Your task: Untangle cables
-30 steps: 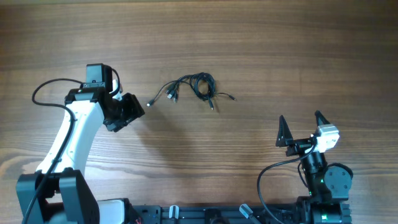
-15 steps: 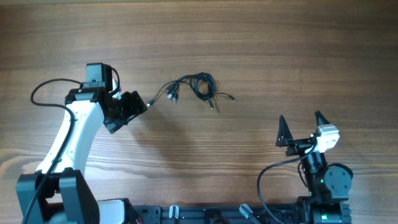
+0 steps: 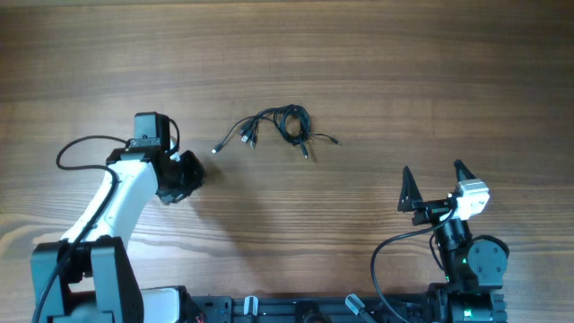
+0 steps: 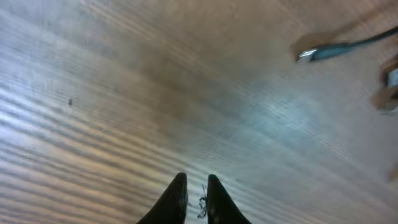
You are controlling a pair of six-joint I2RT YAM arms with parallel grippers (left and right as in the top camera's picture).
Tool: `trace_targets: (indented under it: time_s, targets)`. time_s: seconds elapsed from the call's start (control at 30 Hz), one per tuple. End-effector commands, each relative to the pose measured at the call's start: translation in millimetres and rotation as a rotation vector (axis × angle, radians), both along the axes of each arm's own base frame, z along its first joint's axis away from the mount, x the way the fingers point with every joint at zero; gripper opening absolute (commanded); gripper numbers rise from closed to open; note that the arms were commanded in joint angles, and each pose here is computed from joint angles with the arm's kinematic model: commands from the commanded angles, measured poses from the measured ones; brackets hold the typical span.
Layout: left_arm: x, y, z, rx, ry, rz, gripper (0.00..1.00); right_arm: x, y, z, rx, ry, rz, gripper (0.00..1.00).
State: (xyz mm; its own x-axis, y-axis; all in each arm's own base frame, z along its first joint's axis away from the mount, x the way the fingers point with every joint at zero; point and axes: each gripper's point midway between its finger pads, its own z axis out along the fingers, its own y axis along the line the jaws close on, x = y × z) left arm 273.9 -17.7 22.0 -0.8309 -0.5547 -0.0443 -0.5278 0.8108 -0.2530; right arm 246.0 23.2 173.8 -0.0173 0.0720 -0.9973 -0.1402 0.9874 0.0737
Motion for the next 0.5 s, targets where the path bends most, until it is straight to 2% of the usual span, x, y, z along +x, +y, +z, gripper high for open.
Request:
trace_targets:
  time_s: [0.0, 0.3, 0.47]
  targets:
    - [-5.7, 0.5, -9.9, 0.008, 0.013, 0.006, 0.14, -0.3, 0.3, 1.5, -0.017, -0.01, -0.002, 0.99]
    - [4.8, 1.1, -8.0, 0.01, -0.031, 0.005, 0.31, -0.3, 0.3, 1.5, -0.017, -0.01, -0.002, 1.0]
    - [5.1, 6.2, -9.1, 0.04, -0.032, 0.011, 0.52, -0.3, 0.3, 1.5, -0.017, -0.01, -0.002, 1.0]
